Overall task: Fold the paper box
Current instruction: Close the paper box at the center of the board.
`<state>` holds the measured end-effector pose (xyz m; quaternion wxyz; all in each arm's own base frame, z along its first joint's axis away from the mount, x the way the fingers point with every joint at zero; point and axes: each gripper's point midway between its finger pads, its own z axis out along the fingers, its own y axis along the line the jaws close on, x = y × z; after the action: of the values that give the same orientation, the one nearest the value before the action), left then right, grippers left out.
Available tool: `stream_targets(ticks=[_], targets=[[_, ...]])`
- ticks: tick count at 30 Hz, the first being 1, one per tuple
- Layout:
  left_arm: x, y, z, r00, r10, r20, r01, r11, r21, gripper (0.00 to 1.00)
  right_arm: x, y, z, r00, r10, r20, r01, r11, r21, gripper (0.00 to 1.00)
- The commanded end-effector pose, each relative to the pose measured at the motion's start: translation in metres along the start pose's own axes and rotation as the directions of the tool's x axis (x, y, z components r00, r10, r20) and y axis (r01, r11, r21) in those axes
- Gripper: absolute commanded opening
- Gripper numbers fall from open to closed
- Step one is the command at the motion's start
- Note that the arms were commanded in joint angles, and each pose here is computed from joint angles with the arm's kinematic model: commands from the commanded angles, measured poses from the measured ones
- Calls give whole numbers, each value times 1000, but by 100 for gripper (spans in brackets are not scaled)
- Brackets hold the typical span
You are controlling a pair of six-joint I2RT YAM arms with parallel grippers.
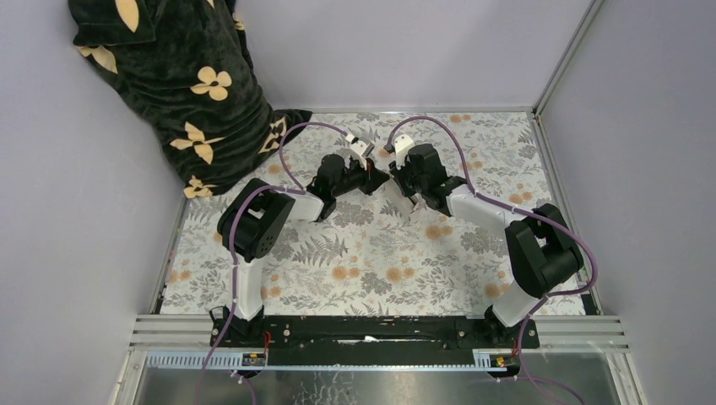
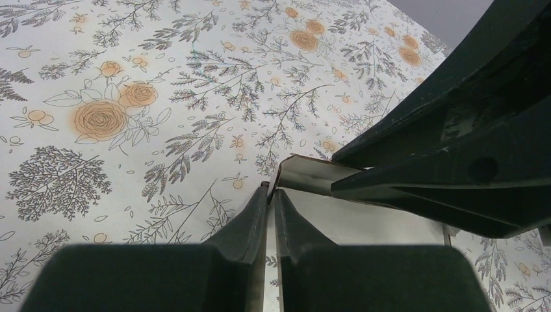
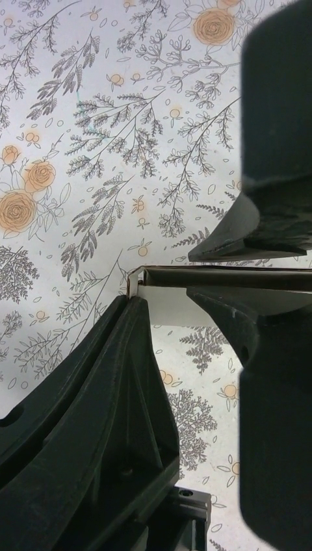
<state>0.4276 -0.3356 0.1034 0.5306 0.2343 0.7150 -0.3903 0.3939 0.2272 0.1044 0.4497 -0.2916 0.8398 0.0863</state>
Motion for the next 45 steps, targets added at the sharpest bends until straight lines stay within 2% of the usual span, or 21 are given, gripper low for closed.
stream_targets(ticks=[1,9,16,18,21,24,26,35,41,43,45], targets=[[-9,-2,8,999,34,37,-34,999,4,13,-33,-8,-10,997,-30,73,27,999,44,26],[-8,-3,11,999,30,29,-30,1000,5,13,-35,3,-8,993,-100,66,96,994,54,15],[-10,-5,13,999,34,26,-34,999,6,13,-37,9,-9,992,-105,72,102,994,36,13],[-11,-6,14,999,35,27,-35,999,7,13,-34,10,-8,994,-94,59,92,995,31,30],[-10,-6,15,999,35,22,-35,999,8,13,-31,14,-9,996,-70,50,69,998,13,46],[-11,-7,14,999,37,21,-37,999,7,13,-27,16,-8,998,-47,42,46,999,8,58],[-11,-7,14,999,40,22,-40,999,5,13,-25,17,-7,999,-35,37,35,999,5,63],[-11,-6,14,999,43,17,-43,999,0,13,3,19,-4,999,-12,-38,12,1000,9,62],[-11,-5,15,999,43,12,-43,999,-2,13,13,22,-8,999,-15,-38,14,1000,-8,62],[-12,-5,15,999,42,12,-42,999,-1,13,19,24,-7,998,-17,-57,17,1000,-16,60],[-12,-5,16,999,41,10,-41,999,-1,13,25,24,-7,998,-17,-67,16,1000,-16,51]])
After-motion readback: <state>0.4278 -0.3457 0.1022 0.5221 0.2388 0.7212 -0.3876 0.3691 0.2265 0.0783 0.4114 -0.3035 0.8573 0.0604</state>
